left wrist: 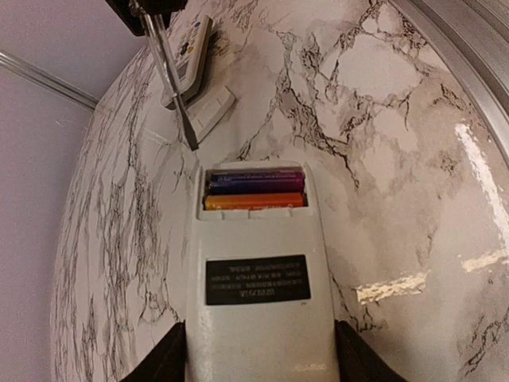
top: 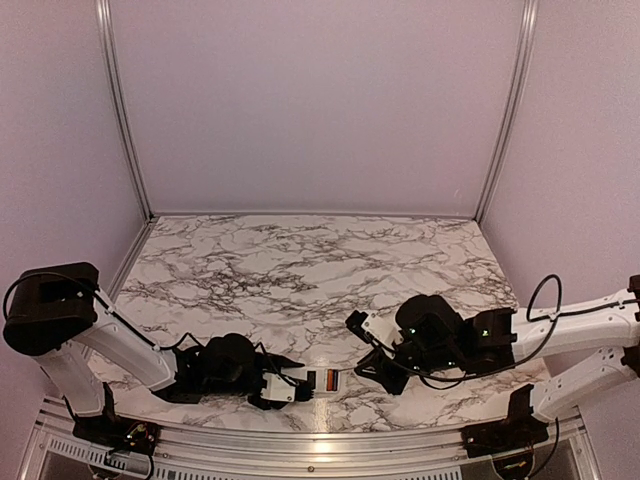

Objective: Unload the batteries from the remote control
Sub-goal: Remove the battery from the remote control without the battery cover.

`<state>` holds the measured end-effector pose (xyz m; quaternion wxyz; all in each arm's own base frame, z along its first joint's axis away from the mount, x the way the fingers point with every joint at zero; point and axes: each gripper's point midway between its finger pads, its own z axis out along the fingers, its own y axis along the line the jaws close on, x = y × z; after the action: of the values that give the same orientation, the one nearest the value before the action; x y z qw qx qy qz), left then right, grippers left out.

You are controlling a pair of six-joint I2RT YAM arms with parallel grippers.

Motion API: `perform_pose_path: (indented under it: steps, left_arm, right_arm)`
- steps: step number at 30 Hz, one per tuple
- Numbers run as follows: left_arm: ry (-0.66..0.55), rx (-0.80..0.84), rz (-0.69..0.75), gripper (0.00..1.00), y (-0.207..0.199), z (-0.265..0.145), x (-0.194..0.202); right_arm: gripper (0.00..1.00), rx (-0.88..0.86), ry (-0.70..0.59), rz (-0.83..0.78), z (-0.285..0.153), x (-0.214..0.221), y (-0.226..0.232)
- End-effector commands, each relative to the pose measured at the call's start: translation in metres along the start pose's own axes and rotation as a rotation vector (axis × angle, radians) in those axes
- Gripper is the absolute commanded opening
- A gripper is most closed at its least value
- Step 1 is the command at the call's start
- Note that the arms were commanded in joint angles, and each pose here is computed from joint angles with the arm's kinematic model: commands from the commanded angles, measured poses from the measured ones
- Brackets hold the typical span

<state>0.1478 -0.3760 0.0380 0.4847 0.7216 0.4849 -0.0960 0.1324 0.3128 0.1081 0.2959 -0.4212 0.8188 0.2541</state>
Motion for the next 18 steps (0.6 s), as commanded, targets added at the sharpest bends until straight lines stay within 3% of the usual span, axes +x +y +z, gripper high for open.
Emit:
perform_pose_path:
  steps: [1, 18]
  left_arm:
    - [0.011, 0.029, 0.020, 0.00, -0.004, 0.005, 0.002]
    - [0.026, 0.041, 0.027, 0.00, -0.006, 0.007, 0.005]
  right_arm:
    - [0.00, 0.013, 0.035, -0.012, 0.005, -0.004, 0.002]
    - [0.00, 0.076, 0.062, -0.050, 0.017, -0.009, -0.007]
